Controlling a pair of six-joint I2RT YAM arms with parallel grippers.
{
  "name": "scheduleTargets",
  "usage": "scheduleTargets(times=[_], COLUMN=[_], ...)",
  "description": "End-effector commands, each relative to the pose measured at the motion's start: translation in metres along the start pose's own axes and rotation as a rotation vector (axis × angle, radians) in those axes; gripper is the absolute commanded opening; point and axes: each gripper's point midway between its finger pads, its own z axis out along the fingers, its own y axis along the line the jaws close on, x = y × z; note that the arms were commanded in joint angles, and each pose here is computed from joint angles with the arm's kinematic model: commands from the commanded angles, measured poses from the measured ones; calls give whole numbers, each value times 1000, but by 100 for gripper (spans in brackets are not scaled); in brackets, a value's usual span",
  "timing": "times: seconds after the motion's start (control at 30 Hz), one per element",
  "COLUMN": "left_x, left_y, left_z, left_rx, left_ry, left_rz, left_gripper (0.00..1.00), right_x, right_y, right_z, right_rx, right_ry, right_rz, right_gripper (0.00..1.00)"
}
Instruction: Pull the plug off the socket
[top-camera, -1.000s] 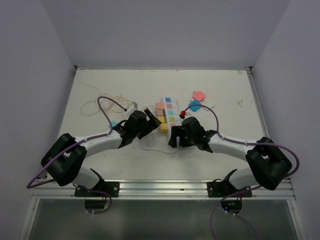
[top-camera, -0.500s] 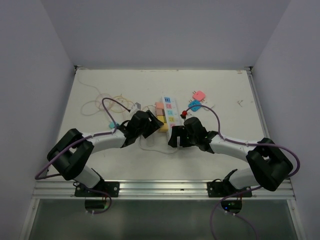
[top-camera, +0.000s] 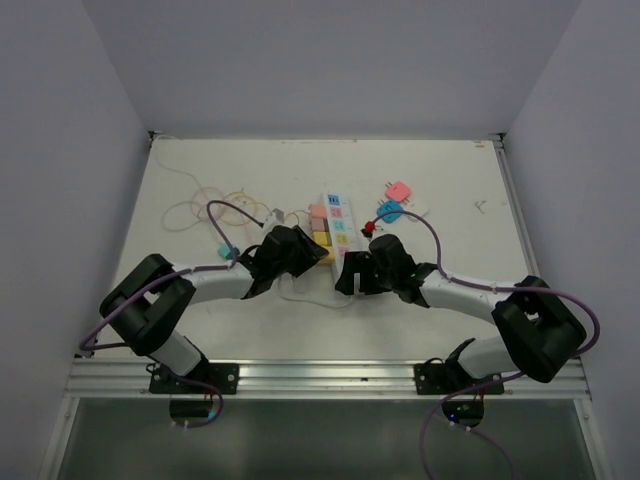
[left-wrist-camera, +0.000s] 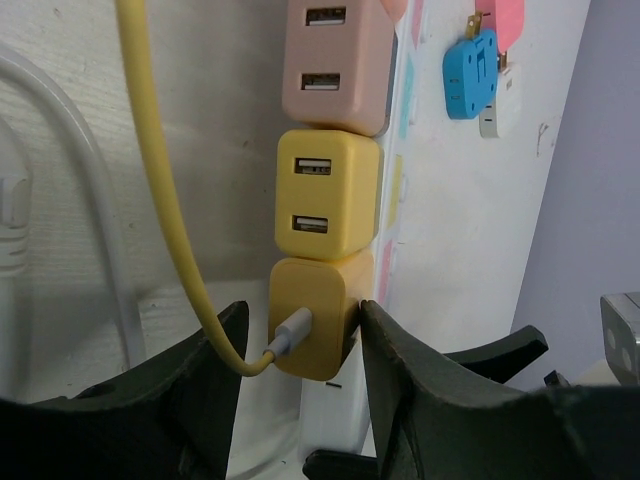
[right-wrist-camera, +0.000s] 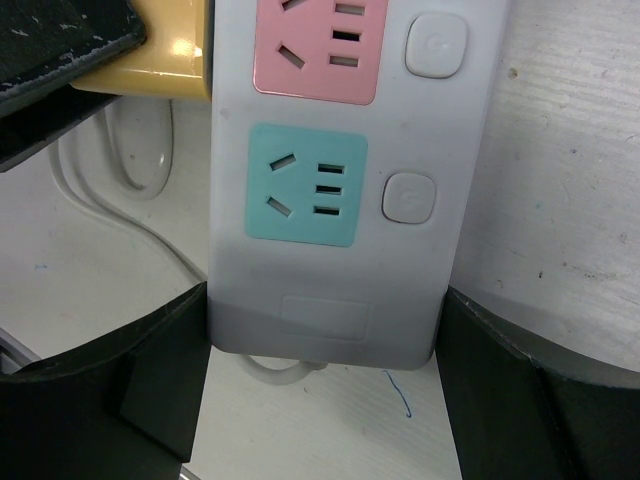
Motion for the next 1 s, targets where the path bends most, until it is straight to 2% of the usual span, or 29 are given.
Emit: scheduleTargets(times=[0.0,0.1,0.2,0.6,0.97], left_x=[-2,-3,-5,-6,-23], left_y=[-9,-10,-14,-24,-28], left_z=[1,0,-2,-8,-21], left_rx=[52,57,76,118,83], left_ry=[-23,-23,-33,-26,-93], left_rz=[-15,-15,-20,-40,-12], left_gripper=[51,50,43,0,0], right_x=[15,15,16,20,28], right_y=[5,5,5,-3,-26], right_z=[-2,-2,-1,2,3], right_rx=[-46,-49,-58,-25,106], right_ry=[54,54,57,70,115], right_rz=[26,32,40,65,100], right_gripper=[0,0,0,0,0])
